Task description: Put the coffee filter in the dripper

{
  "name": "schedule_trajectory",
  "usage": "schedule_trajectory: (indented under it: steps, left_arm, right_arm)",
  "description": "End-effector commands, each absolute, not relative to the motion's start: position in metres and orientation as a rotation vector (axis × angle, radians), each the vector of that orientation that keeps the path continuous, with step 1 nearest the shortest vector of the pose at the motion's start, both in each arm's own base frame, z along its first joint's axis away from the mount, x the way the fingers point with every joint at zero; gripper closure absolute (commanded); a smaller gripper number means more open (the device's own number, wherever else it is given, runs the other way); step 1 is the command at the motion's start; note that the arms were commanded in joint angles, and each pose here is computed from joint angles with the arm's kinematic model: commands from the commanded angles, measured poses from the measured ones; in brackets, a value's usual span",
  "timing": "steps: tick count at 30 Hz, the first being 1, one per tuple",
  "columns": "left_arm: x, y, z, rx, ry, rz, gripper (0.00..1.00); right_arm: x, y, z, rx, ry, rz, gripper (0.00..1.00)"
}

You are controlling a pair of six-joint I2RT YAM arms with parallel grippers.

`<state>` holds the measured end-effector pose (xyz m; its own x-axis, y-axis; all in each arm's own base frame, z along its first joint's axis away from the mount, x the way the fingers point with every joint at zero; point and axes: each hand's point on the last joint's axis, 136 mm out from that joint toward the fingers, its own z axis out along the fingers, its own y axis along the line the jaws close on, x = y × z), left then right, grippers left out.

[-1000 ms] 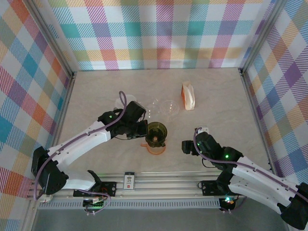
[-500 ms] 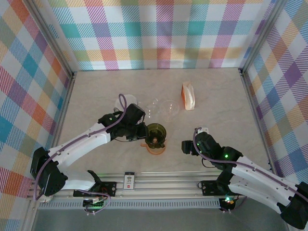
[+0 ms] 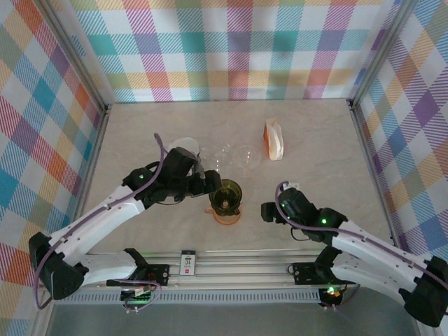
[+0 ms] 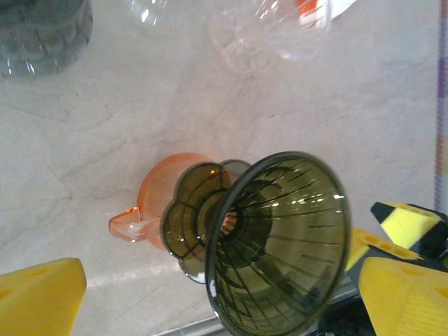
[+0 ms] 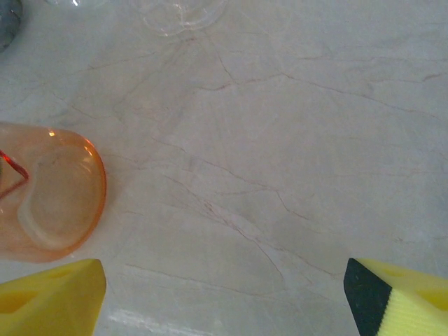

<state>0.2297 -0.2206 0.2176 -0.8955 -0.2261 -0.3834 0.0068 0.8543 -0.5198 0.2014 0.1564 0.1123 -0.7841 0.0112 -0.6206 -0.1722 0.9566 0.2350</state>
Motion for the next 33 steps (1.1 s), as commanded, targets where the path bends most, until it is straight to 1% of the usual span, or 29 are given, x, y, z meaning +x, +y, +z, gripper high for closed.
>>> schedule_trajectory:
  steps: [1,4,13,20,22,28,33]
  left_arm:
    - [0.237,-0.21,0.246,-0.146,2.461,-0.73,0.0]
    - [0.233,-0.198,0.248,-0.15,2.407,-0.718,0.0]
    - [0.219,-0.182,0.224,-0.164,2.34,-0.756,0.0]
    - [0.212,-0.176,0.21,-0.157,2.324,-0.762,0.0]
    - [0.212,-0.173,0.207,-0.163,2.328,-0.741,0.0]
    - [0.211,-0.172,0.195,-0.166,2.362,-0.714,0.0]
    - [0.212,-0.172,0.189,-0.172,2.373,-0.702,0.0]
  right_arm:
    - [0.227,0.169,0.139,-0.114,2.415,0.407,0.12]
    - [0.256,0.168,0.149,-0.078,2.415,0.411,0.18]
    - [0.357,0.135,0.164,0.106,2.429,0.352,0.43]
    - [0.42,0.129,0.156,0.12,2.448,0.269,0.55]
    - [0.433,0.133,0.151,0.101,2.468,0.254,0.6]
    - [0.456,0.144,0.138,0.079,2.495,0.253,0.7]
    - [0.469,0.146,0.126,0.073,2.517,0.224,0.73]
